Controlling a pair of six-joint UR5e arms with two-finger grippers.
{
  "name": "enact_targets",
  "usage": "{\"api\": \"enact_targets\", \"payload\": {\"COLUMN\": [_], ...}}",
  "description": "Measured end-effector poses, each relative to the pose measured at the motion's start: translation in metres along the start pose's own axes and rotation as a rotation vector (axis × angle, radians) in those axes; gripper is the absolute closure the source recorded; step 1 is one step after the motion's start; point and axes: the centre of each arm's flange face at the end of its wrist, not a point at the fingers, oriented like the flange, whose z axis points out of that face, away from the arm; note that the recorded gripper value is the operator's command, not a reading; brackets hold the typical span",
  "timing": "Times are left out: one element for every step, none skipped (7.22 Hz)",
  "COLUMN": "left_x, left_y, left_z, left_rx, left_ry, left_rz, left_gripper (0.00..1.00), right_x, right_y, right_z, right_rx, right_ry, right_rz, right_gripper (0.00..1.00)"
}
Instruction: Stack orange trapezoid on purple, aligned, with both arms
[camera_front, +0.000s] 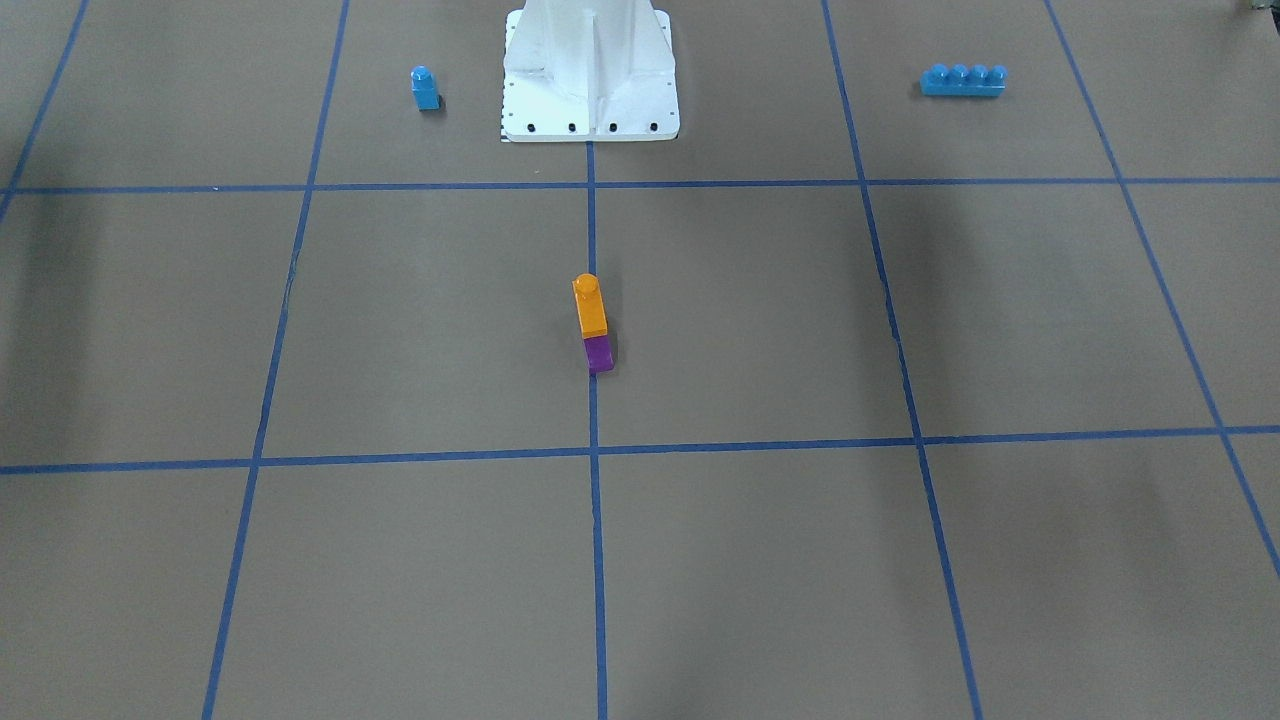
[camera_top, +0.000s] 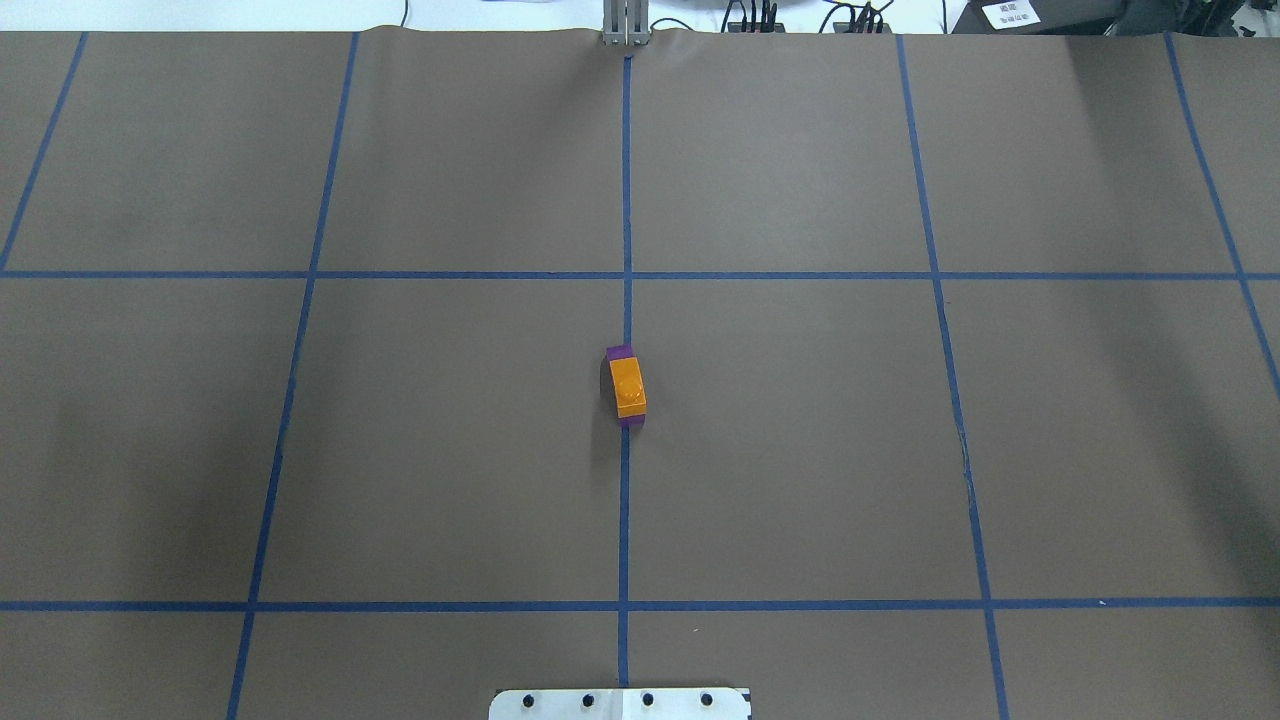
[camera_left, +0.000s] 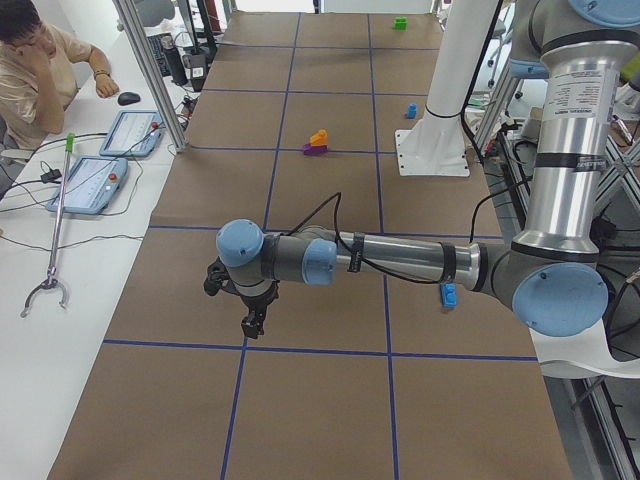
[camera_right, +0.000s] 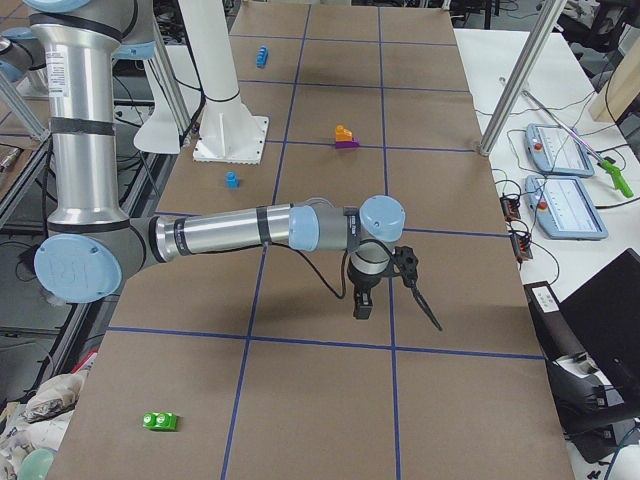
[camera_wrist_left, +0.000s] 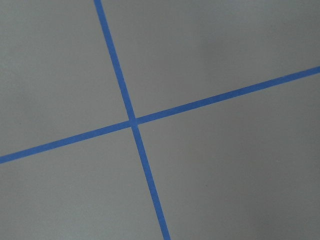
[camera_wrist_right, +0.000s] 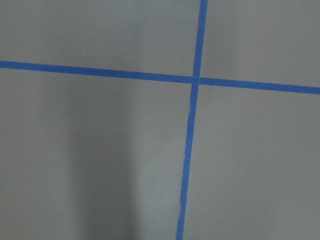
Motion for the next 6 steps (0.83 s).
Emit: {"api": "enact_targets", "payload": {"left_x": [-0.0035,-0.0051,-0.0038,-0.0028,-0.0034,-0.0024], "left_y": [0.0012,0.0007,-0.0029,-0.0065,-0.0062,-0.0062], "left_z": [-0.0005,-0.0007,-0.0032,-0.0053,-0.0056,-0.0084], "left_rx": [-0.002,-0.007,-0.015,-0.024,-0.029,-0.026], "left_ry": [-0.002,-0.001,0.0,0.001,0.002,0.001], "left_rz": [-0.013,-0.024,-0.048,-0.081,-0.1,-0.113], "left_gripper": [0.0,0.0,0.0,0.0,0.0,0.0], "right_x": [0.0062,0.0094,0.0109,0.012,0.0129,0.0136], "right_y": [0.0027,0.0054,0.0072,0.0079,0.008,0.0077], "right_z": [0.004,0.0069,0.0083,0.0095,0.0103,0.0109], "right_rx": [-0.008,-0.013,-0.016,-0.019,-0.02,-0.022], "right_ry": [0.001,0.002,0.001,0.001,0.002,0.002], "right_rz": [0.001,0.003,0.007,0.012,0.015,0.019], "right_gripper": [0.0,0.0,0.0,0.0,0.0,0.0]}}
